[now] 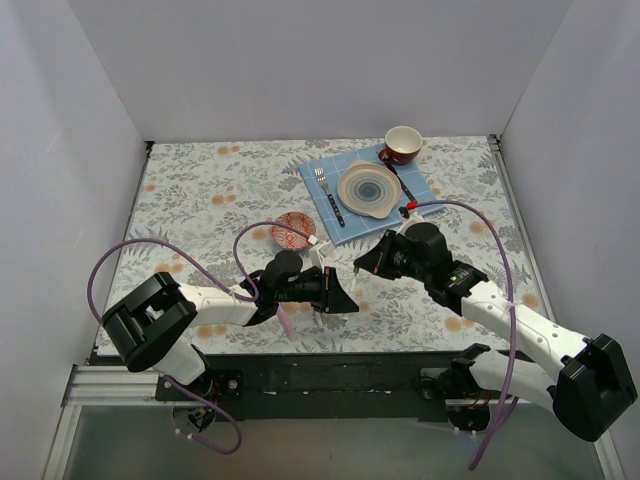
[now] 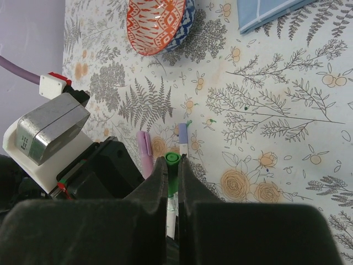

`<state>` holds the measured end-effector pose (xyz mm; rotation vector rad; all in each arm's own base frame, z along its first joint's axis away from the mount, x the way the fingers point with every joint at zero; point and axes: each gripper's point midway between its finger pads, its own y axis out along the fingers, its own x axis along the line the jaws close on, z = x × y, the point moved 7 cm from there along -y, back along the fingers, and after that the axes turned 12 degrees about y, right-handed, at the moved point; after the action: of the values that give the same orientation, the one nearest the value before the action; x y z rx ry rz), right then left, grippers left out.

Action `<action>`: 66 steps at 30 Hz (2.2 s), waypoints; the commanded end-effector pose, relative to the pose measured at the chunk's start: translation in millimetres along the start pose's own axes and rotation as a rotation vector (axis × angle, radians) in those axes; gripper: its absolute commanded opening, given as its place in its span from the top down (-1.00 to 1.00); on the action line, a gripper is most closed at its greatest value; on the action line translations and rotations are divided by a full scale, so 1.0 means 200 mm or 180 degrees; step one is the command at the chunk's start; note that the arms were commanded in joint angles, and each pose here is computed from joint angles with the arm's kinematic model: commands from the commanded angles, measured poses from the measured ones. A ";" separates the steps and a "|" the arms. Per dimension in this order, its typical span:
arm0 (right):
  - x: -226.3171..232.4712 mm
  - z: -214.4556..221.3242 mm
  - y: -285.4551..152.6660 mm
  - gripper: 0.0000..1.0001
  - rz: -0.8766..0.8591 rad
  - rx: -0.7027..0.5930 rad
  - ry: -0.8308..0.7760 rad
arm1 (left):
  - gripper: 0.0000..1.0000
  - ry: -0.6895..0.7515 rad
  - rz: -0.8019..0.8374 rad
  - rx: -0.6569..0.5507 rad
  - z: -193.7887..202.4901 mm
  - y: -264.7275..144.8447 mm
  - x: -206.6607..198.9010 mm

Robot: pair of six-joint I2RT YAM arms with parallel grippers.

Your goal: Insert the pens into the pen caps

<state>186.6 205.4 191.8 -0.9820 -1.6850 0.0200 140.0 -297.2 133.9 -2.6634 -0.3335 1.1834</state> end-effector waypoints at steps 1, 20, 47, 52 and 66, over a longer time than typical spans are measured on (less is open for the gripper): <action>0.02 -0.02 -0.01 0.97 -0.0038 -0.0133 -0.0069 | 1.00 0.0153 0.0075 -0.0101 -0.06 0.00 -0.05; -0.08 0.17 -0.03 0.97 -0.0170 0.0080 -0.0036 | 1.00 0.0410 0.0044 -0.0285 -0.15 -0.01 -0.10; 0.65 -0.06 -0.40 -0.54 -0.2233 -0.0362 -0.1124 | 1.00 0.1923 0.0353 -0.0709 -0.42 -0.31 -0.45; 0.73 -0.10 -0.42 -0.57 -0.2300 -0.0373 -0.1248 | 1.00 0.1945 0.0403 -0.0735 -0.40 -0.33 -0.47; 0.72 -0.06 -0.44 -0.11 -0.2505 -0.0294 -0.1321 | 1.00 0.1969 0.0544 -0.0800 -0.40 -0.36 -0.51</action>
<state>149.8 230.8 338.2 -0.4127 -2.3160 -0.3312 127.5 -268.9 267.7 -3.1062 -0.1845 0.3598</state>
